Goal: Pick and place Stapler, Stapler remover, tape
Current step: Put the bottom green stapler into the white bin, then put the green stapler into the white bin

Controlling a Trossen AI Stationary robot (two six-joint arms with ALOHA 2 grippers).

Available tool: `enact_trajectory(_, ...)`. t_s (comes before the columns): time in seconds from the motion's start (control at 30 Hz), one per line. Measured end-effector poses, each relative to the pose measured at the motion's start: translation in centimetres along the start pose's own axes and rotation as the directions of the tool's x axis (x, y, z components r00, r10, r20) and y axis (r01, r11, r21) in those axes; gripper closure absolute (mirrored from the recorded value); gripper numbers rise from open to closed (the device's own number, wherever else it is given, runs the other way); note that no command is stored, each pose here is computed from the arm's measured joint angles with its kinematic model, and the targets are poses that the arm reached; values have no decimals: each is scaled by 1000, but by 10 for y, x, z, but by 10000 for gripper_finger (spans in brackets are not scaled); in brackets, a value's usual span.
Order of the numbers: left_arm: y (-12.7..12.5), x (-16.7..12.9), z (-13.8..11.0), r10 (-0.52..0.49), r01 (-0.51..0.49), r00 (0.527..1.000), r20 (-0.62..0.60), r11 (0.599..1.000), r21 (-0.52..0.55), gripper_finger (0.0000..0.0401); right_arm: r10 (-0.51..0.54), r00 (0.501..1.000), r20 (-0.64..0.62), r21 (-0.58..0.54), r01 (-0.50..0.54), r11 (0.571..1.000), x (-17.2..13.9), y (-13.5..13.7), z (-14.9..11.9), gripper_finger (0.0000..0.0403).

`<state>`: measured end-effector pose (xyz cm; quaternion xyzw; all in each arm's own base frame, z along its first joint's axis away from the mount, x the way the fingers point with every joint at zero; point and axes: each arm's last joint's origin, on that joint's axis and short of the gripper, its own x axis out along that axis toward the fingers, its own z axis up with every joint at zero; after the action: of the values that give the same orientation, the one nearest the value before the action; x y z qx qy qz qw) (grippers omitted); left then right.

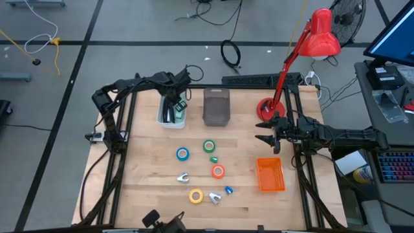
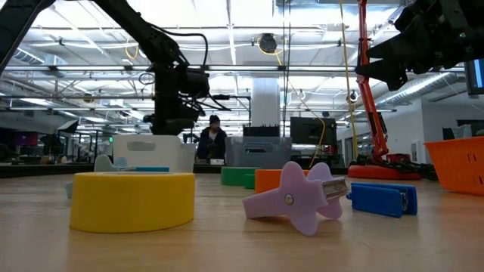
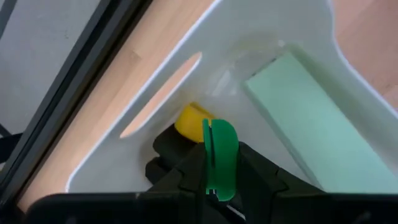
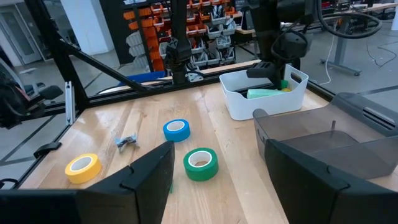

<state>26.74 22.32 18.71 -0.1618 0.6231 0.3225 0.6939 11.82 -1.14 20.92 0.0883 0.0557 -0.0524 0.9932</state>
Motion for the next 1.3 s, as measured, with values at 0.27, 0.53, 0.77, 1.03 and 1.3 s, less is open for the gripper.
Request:
enact_trajectory(0.27,-1,0,6,-23,23,998,63,1000,-5,332,0,1000,0,0,0,1000,0,0,0,161)
enact_trajectory(0.53,-1,0,6,-26,25,998,66,1000,19,331,0,1000,0,0,0,1000,0,0,0,161)
enact_trajectory(0.77,0,0,6,-25,24,998,65,1000,17,305,0,1000,0,0,0,1000,0,0,0,161)
enact_trajectory(1.03,0,0,6,-25,24,998,65,1000,14,256,0,1000,0,0,0,1000,0,0,0,161)
enact_trajectory(1.3,0,0,4,-17,17,999,36,1000,15,243,0,1000,0,0,0,1000,0,0,0,161)
